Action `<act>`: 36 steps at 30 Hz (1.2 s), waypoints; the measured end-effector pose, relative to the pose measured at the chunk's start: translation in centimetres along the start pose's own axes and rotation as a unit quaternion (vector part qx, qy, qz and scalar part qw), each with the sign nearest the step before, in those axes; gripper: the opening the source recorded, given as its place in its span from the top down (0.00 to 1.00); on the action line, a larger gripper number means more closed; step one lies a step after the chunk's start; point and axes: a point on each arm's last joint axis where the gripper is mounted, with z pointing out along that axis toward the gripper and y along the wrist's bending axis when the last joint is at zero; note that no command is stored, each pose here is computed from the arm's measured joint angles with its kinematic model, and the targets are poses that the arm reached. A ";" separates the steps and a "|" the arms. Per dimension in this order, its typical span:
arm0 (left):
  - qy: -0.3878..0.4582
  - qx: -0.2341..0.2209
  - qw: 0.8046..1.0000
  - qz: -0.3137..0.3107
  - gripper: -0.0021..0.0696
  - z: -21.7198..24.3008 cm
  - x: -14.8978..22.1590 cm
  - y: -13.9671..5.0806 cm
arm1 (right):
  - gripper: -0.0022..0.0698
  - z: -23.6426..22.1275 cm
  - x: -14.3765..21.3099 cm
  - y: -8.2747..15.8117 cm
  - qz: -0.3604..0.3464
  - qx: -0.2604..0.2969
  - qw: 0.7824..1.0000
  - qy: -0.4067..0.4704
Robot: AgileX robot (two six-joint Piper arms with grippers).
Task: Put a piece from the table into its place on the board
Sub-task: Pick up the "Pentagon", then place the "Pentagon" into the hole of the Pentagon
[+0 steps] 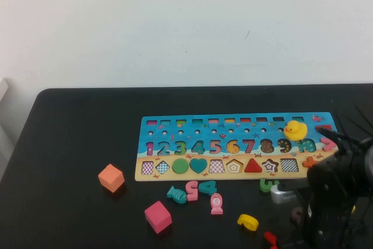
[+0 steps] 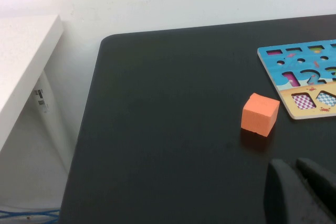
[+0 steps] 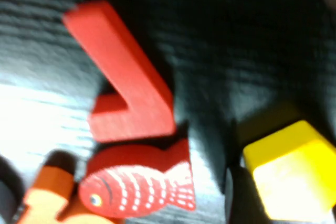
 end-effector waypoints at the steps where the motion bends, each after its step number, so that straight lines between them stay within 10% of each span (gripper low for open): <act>1: 0.000 0.000 1.000 0.000 0.97 0.0 0.0 0.0 | 0.47 -0.1 -0.3 0.1 -0.005 0.000 1.000 0.000; 19: 0.000 0.000 1.000 0.000 0.97 0.0 0.0 0.0 | 0.47 -7.5 -8.8 3.2 -0.082 -0.050 0.989 -0.114; 36: 0.000 0.000 1.000 0.000 0.97 0.0 0.0 0.0 | 0.47 -4.2 -17.9 6.7 -0.052 -0.083 0.990 -0.098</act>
